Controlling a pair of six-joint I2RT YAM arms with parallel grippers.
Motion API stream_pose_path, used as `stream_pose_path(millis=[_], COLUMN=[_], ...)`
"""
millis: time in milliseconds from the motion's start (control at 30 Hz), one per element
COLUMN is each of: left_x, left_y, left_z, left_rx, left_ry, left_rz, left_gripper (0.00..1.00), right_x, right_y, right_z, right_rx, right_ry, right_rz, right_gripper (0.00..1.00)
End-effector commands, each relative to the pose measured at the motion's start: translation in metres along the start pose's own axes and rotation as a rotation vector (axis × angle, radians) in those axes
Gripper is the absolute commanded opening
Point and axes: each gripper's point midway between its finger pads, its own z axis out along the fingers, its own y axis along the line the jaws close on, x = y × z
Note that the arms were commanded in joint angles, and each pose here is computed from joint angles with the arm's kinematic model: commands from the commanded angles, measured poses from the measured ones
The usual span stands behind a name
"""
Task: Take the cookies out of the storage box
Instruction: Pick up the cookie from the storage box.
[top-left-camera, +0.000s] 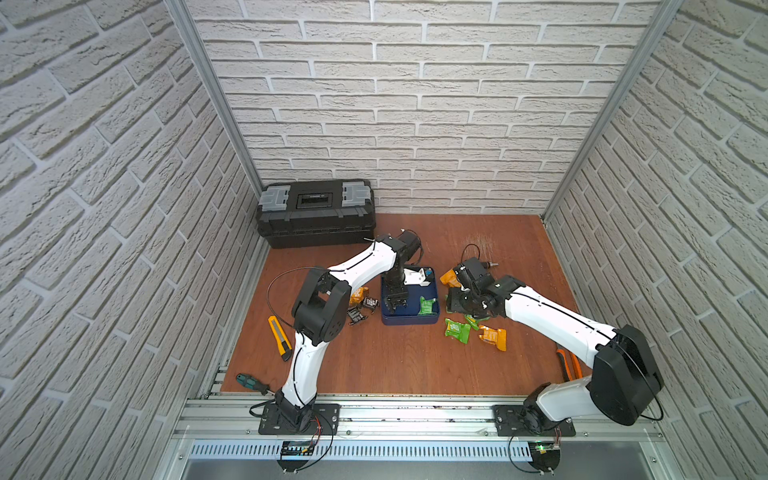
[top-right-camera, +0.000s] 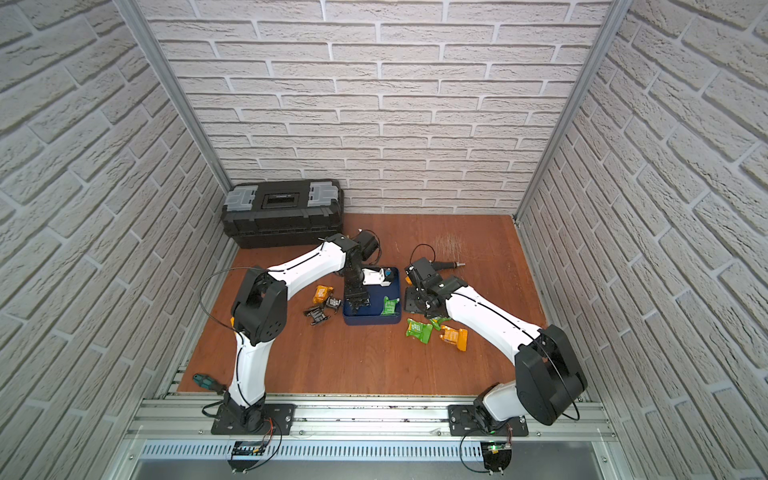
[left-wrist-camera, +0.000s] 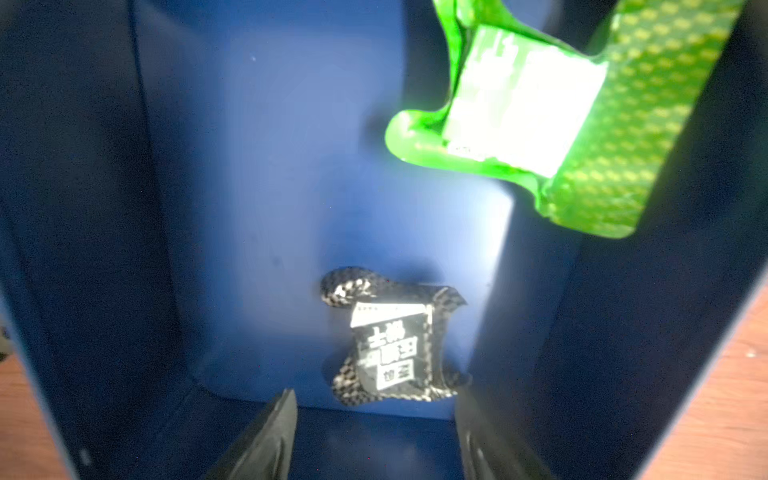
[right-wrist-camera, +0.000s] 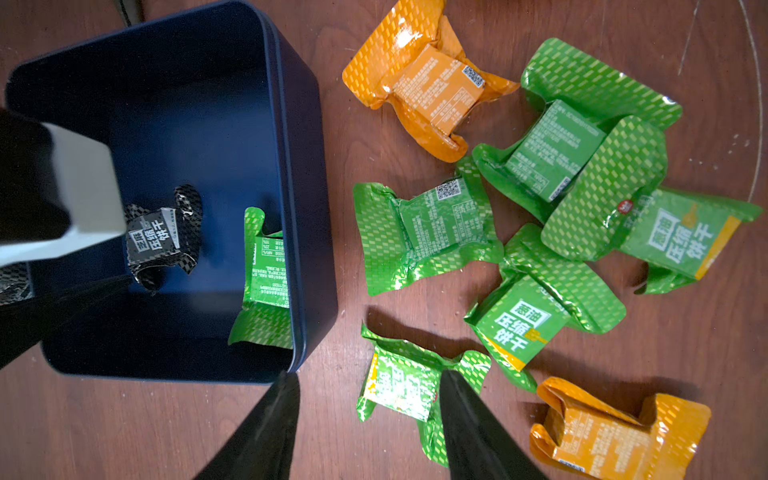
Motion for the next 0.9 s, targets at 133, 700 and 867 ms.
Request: stream_pose_path(millis=[133, 700, 867], left_x=[-0.008, 0.003, 0.003], left_y=[-0.009, -0.005, -0.009], left_z=[0.011, 0.033, 0.034], left_rx=[0.039, 0.013, 0.03], left_ry=[0.002, 0.083, 0.078], left_rz=[0.044, 0.06, 0.051], left_gripper=[0.67, 0.59, 0.57], right_x=[-0.004, -0.005, -0.004], right_y=[-0.003, -0.005, -0.006], right_z=[-0.006, -0.007, -0.006], right_rx=[0.008, 0.01, 0.013], right_ry=[-0.027, -0.031, -0.03], right_rz=[-0.004, 0.001, 0.003], right_gripper=[0.59, 0.59, 0.59])
